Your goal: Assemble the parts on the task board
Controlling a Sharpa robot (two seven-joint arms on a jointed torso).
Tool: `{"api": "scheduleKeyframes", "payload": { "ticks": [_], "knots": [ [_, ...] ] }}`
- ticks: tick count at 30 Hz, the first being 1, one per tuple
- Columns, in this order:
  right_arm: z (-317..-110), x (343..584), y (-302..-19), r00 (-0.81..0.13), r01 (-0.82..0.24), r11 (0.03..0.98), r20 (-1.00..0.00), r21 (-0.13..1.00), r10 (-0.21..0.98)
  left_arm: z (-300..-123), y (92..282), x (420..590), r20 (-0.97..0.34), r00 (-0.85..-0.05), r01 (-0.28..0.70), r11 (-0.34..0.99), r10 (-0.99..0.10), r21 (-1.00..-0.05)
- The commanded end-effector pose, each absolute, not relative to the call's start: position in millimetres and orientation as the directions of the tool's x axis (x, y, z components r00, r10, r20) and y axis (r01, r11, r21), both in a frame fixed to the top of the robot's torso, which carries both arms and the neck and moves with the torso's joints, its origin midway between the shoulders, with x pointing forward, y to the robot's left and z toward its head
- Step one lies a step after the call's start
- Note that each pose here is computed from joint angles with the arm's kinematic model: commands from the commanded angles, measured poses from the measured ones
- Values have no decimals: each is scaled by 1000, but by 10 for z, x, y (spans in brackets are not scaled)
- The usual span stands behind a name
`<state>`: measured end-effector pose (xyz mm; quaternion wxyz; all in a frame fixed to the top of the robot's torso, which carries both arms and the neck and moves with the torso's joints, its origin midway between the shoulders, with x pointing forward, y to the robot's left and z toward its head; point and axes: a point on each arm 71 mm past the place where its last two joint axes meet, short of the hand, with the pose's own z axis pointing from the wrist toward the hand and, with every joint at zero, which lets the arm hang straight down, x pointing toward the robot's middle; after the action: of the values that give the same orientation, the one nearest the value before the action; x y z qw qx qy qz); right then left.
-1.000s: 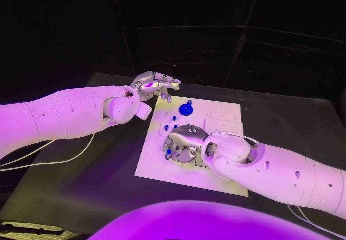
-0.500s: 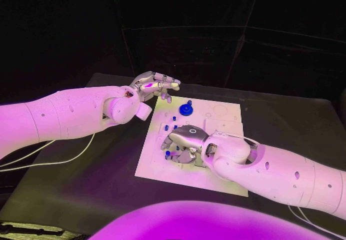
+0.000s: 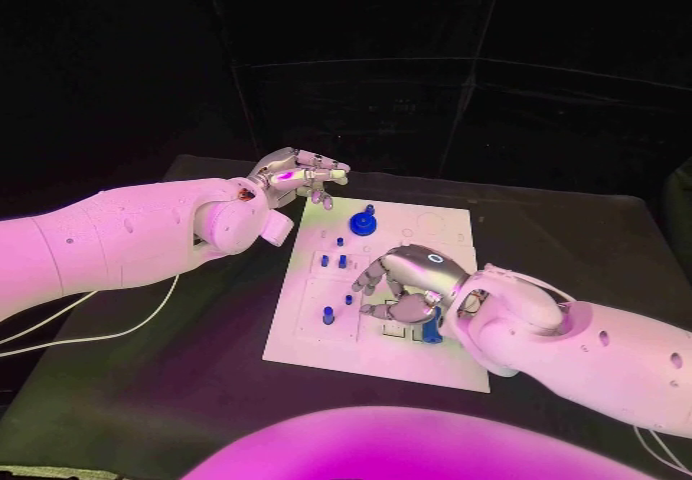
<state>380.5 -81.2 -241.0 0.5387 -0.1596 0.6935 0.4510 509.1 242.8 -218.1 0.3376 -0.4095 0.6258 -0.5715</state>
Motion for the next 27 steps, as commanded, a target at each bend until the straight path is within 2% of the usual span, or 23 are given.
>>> {"api": "scheduleKeyframes", "payload": {
  "ticks": [1,5,12,19,27],
  "knots": [
    [-2328,3937,-1171,-456,-462,564,-729,685,511,-2166,2446,5085,52,-441,-124,4,-896,-992],
    [-2357,3975,-1588,-477,-319,631,-695,708,538,-2165,2480,5076,50,-435,-125,5,-899,-992],
    [-2414,3964,-2055,-460,-236,771,-767,591,447,-2166,2536,5066,47,-425,-125,8,-904,-992],
    [-2488,3921,-2187,-451,-166,845,-801,509,394,-2166,2568,5058,45,-420,-125,9,-906,-992],
    [-2663,3876,-2078,-487,-111,888,-803,445,342,-2164,2545,5042,49,-427,-126,6,-903,-992]
  ]
}}
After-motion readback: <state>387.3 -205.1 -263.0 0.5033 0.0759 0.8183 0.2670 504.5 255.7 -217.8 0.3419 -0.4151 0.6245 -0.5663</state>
